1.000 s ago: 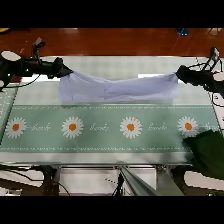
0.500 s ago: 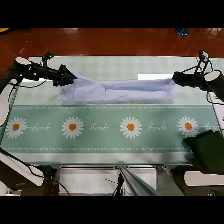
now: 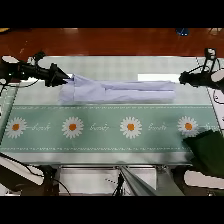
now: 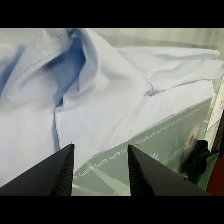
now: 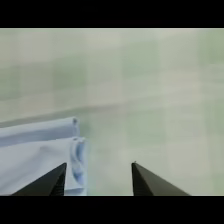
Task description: Fold the shirts.
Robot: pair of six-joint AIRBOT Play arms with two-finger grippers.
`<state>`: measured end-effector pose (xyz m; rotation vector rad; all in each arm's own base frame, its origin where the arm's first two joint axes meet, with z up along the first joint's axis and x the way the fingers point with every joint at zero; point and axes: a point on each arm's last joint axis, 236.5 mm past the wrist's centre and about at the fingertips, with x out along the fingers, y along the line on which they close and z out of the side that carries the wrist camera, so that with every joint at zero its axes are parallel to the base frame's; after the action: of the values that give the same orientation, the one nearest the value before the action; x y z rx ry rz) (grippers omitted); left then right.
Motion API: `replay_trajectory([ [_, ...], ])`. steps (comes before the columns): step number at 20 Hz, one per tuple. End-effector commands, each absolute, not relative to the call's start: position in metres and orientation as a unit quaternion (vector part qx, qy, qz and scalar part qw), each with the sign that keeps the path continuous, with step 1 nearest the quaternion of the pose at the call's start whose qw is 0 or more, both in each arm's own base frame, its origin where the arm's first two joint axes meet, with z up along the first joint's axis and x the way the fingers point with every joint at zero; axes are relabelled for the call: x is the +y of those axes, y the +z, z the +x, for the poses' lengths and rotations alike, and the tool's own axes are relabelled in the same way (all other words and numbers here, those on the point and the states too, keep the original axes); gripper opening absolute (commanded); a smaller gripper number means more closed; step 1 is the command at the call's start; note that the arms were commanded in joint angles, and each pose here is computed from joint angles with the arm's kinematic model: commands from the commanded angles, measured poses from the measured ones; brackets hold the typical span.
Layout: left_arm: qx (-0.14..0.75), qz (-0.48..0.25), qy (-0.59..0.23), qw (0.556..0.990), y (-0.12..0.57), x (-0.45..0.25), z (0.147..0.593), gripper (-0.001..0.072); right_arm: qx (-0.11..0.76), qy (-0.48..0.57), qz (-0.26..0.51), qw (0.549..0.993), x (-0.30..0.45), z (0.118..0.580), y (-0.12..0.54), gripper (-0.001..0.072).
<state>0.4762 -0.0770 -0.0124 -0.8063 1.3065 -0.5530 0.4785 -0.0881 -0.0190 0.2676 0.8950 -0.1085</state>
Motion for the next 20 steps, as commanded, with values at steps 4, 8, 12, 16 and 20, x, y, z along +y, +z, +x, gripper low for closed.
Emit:
replay_trajectory([
  [4, 0.576, -0.331, -0.276, 0.695, 0.004, -0.090, 0.471, 0.0378, 0.481, -0.015, 0.372, 0.794, -0.081, 0.449, -0.054, 0.0597],
  [8, 0.576, -0.316, -0.291, 0.695, 0.004, -0.102, 0.468, 0.0378, 0.494, 0.005, 0.426, 0.758, -0.049, 0.460, -0.083, 0.0597],
  [12, 0.579, -0.310, -0.298, 0.693, 0.004, -0.110, 0.467, 0.0378, 0.501, 0.003, 0.421, 0.756, -0.011, 0.477, -0.110, 0.0589],
  [16, 0.582, -0.306, -0.307, 0.689, 0.007, -0.118, 0.463, 0.0378, 0.469, -0.007, 0.408, 0.783, 0.010, 0.500, -0.104, 0.0043],
  [20, 0.573, -0.295, -0.319, 0.695, 0.028, -0.122, 0.457, 0.0210, 0.424, 0.057, 0.339, 0.838, 0.017, 0.502, -0.031, 0.0034],
])
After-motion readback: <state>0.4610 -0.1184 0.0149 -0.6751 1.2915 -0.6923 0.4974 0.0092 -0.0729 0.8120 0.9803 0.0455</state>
